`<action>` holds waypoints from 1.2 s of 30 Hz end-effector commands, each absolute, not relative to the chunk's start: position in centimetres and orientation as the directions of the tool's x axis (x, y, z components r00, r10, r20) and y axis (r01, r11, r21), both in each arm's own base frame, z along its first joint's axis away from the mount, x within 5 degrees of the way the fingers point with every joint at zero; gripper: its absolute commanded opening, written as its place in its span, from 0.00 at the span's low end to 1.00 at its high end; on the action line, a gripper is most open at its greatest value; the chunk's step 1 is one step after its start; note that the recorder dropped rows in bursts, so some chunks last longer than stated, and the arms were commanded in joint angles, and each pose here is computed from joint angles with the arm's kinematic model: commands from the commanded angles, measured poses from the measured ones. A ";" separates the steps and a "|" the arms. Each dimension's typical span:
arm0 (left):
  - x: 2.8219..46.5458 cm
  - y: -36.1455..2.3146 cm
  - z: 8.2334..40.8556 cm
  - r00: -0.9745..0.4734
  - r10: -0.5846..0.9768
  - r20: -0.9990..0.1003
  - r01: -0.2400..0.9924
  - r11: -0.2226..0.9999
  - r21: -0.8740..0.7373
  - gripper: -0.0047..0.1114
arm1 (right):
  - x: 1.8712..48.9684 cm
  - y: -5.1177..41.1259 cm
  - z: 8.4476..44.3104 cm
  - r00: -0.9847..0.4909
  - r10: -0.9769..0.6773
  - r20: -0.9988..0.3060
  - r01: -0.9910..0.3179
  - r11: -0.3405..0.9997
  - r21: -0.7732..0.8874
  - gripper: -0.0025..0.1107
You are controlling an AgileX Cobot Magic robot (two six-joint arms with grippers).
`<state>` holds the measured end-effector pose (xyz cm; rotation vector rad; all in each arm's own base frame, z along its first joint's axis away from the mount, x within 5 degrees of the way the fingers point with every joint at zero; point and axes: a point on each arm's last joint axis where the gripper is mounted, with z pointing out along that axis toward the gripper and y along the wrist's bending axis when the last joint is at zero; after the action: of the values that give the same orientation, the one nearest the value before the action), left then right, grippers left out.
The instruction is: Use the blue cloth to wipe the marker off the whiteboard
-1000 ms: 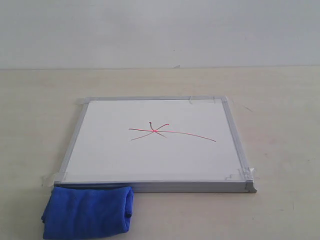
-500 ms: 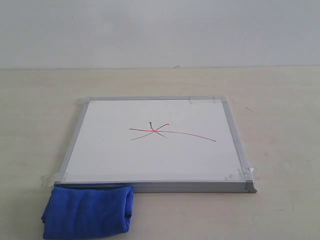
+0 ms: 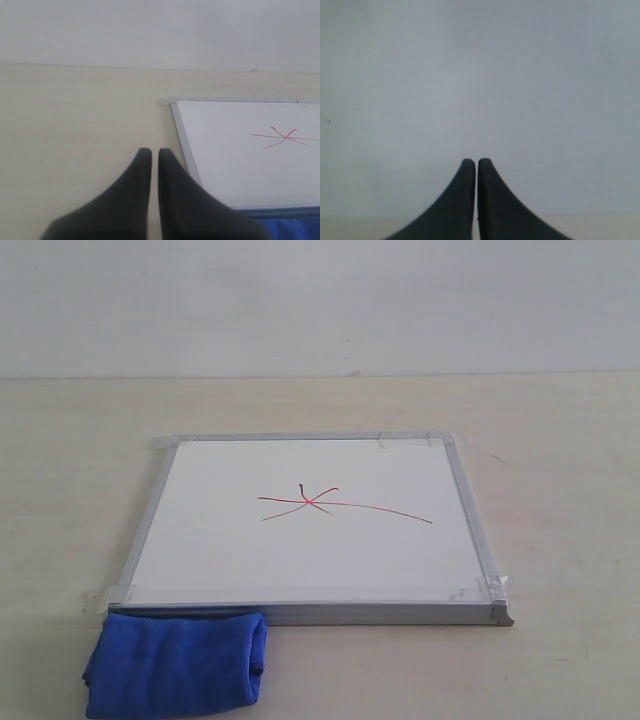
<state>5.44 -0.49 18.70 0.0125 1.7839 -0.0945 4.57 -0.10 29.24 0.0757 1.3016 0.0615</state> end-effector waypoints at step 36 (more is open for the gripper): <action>5.4 -0.5 18.7 -0.206 -0.041 -0.978 0.057 0.997 -0.054 0.08 | 20.3 4.8 26.4 -0.524 -0.119 -0.843 -0.267 0.963 0.030 0.02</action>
<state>5.44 -0.49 18.70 0.0125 1.7839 -0.0945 19.35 3.11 26.81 -0.1045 2.1350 0.2029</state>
